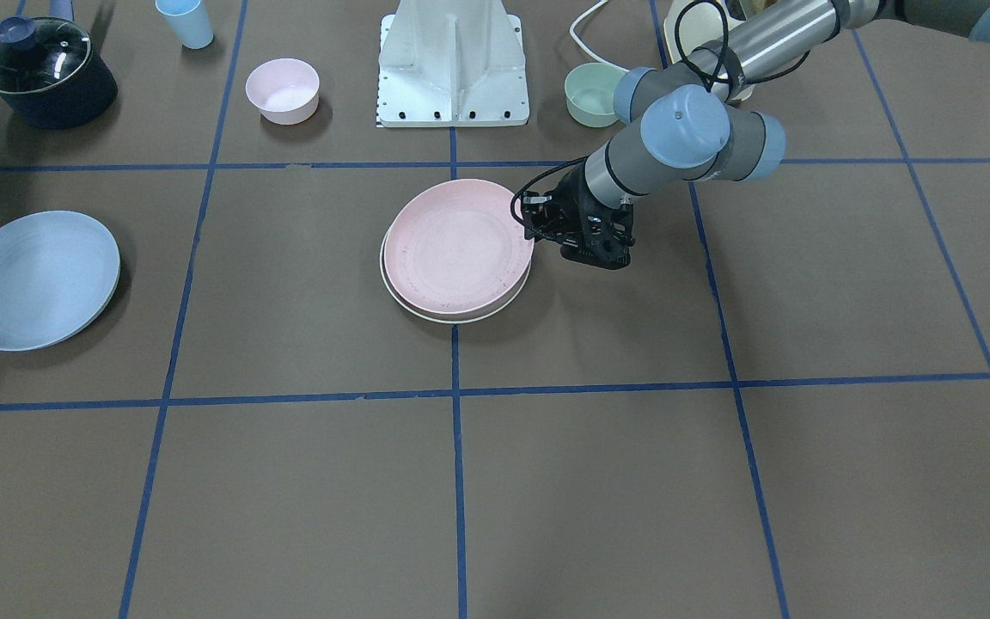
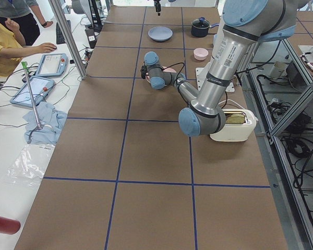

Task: Stack three plates with pink and blue

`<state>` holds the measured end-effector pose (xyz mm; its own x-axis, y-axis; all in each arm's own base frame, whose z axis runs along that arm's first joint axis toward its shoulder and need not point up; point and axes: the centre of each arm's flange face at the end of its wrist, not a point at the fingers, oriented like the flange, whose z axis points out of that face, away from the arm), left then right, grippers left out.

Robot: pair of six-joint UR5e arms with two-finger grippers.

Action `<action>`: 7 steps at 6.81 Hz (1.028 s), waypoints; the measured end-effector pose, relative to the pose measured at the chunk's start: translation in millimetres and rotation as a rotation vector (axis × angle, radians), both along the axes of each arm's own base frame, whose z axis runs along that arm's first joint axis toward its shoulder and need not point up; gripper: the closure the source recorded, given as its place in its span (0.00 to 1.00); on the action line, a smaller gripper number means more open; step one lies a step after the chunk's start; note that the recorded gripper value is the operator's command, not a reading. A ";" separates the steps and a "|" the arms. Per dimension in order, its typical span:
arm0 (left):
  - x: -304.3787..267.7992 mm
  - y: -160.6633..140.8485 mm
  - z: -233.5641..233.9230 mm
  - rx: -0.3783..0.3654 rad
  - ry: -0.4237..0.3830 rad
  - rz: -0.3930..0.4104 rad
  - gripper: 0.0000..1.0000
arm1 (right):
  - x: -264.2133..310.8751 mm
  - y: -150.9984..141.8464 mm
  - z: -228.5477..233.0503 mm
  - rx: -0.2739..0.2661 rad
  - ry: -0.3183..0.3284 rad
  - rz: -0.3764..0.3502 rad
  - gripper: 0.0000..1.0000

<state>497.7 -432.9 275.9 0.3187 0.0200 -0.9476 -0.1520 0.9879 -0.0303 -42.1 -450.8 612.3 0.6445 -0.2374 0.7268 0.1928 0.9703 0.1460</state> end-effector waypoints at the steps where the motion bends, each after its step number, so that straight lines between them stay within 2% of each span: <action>1: -0.5 0.8 -0.8 0.013 0.019 0.000 0.31 | -0.7 0.2 2.4 -0.005 0.000 -0.002 0.00; 4: -36.0 -13.0 -19.1 0.051 0.076 -0.043 0.31 | -8.7 0.4 25.3 -0.043 0.010 -0.005 0.00; 6: -57.1 -23.6 -23.8 0.060 0.087 -0.075 0.31 | -28.4 -1.3 47.3 -0.072 -0.005 0.069 0.00; 7: -60.8 -26.0 -23.1 0.061 0.086 -0.083 0.31 | -41.3 0.2 60.4 -0.067 -0.027 0.105 0.01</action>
